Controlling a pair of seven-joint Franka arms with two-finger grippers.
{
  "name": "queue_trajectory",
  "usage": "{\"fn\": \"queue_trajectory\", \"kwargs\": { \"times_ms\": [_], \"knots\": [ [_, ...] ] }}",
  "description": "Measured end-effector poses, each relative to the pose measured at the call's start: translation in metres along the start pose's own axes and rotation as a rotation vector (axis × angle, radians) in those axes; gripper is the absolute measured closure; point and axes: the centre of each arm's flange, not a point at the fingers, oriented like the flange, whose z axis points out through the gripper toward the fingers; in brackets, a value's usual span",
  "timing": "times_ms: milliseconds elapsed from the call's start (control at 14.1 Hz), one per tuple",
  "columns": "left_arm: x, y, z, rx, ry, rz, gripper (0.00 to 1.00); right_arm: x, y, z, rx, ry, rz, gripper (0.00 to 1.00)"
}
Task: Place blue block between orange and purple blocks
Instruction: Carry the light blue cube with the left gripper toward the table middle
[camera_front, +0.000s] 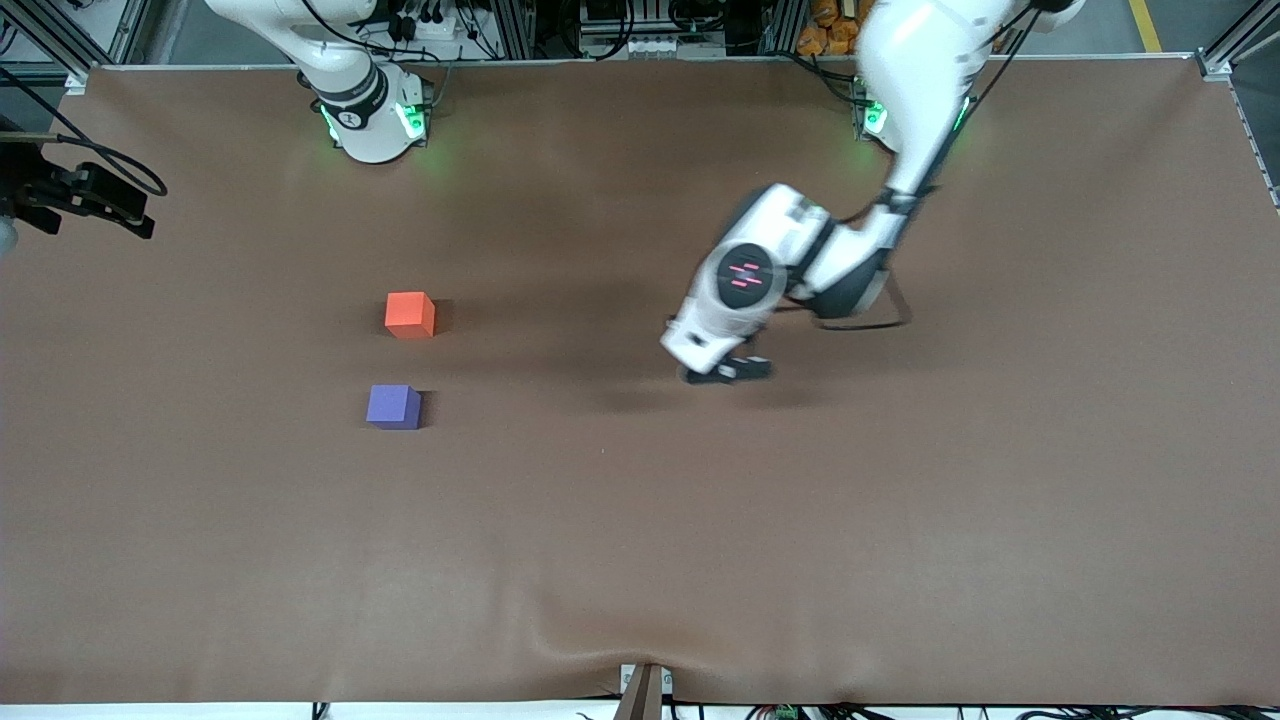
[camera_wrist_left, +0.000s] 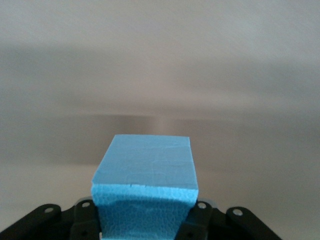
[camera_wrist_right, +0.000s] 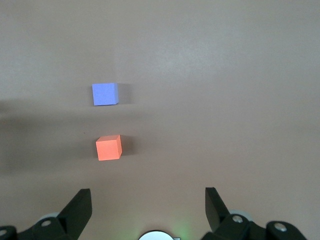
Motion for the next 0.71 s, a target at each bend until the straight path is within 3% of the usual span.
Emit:
{"fn": "queue_trajectory", "kwargs": {
  "times_ms": [425,708],
  "knots": [
    [-0.055,0.105,0.057,-0.058,0.033,0.034,0.44,0.000,0.000,0.000,0.000,0.000,0.000,0.00],
    [-0.072,0.120,0.050,-0.042,0.082,0.087,0.10,0.000,0.000,0.000,0.000,0.000,0.000,0.00]
  ]
}}
